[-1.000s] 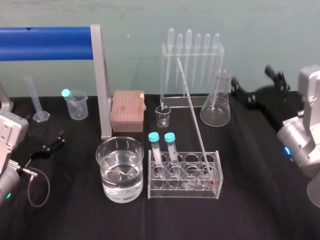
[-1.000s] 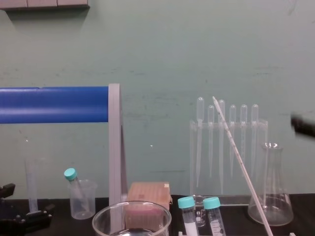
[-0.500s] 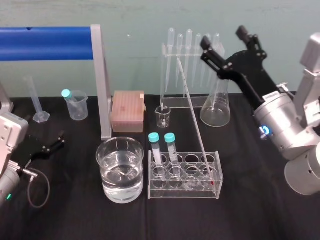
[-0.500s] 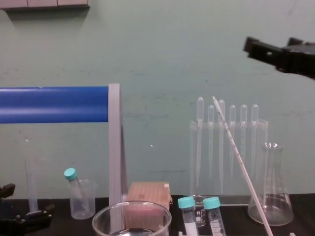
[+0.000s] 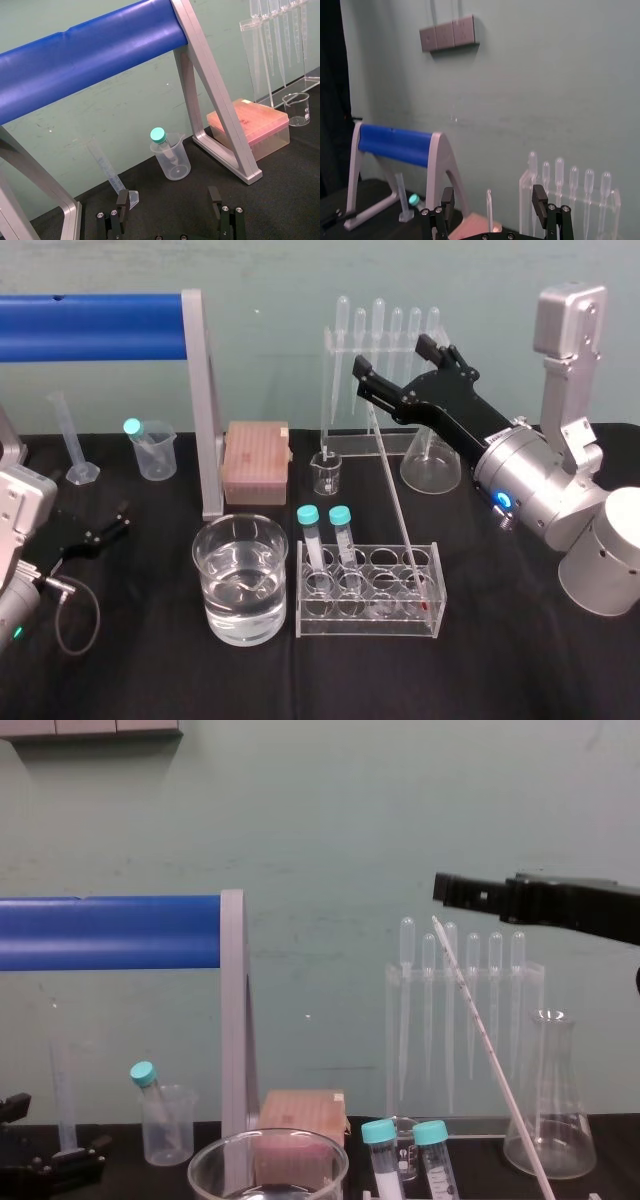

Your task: Hold the thermometer with one hand and immerse one end into the beaker, then reinsert it into the test tube rack.

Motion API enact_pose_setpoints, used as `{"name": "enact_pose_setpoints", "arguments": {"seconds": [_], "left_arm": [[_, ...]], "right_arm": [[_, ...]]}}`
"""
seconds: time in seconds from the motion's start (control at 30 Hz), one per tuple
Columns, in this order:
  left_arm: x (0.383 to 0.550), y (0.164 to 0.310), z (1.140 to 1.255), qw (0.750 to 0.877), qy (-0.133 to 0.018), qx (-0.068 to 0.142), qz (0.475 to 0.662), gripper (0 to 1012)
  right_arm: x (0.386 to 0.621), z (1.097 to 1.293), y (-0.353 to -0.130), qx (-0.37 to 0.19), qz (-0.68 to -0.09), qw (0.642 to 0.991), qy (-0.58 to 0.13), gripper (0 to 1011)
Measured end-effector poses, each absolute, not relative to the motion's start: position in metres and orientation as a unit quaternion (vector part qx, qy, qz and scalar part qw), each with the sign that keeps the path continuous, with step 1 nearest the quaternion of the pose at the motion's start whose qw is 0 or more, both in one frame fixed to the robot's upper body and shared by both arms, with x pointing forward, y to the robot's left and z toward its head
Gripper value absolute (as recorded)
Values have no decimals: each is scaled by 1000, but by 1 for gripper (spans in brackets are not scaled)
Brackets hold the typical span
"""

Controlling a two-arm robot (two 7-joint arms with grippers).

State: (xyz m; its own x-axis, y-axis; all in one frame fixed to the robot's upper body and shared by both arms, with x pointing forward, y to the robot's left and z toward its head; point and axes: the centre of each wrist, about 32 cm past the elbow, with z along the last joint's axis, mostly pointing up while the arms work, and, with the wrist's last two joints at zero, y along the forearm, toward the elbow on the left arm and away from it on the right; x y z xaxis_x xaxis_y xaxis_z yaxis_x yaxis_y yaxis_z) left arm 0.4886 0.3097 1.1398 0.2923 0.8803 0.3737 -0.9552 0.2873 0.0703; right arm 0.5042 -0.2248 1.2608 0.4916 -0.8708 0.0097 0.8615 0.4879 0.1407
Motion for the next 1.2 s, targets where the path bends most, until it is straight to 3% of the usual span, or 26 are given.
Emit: {"name": "enact_pose_setpoints", "arguments": {"seconds": [0.6, 1.2], "left_arm": [[489, 310, 1140, 791, -132, 142, 580, 1008], [489, 310, 1140, 791, -132, 141, 580, 1008]], "right_arm": [[521, 1250, -227, 2, -489, 872, 18, 1003], [532, 1240, -224, -17, -482, 875, 39, 1003]]}}
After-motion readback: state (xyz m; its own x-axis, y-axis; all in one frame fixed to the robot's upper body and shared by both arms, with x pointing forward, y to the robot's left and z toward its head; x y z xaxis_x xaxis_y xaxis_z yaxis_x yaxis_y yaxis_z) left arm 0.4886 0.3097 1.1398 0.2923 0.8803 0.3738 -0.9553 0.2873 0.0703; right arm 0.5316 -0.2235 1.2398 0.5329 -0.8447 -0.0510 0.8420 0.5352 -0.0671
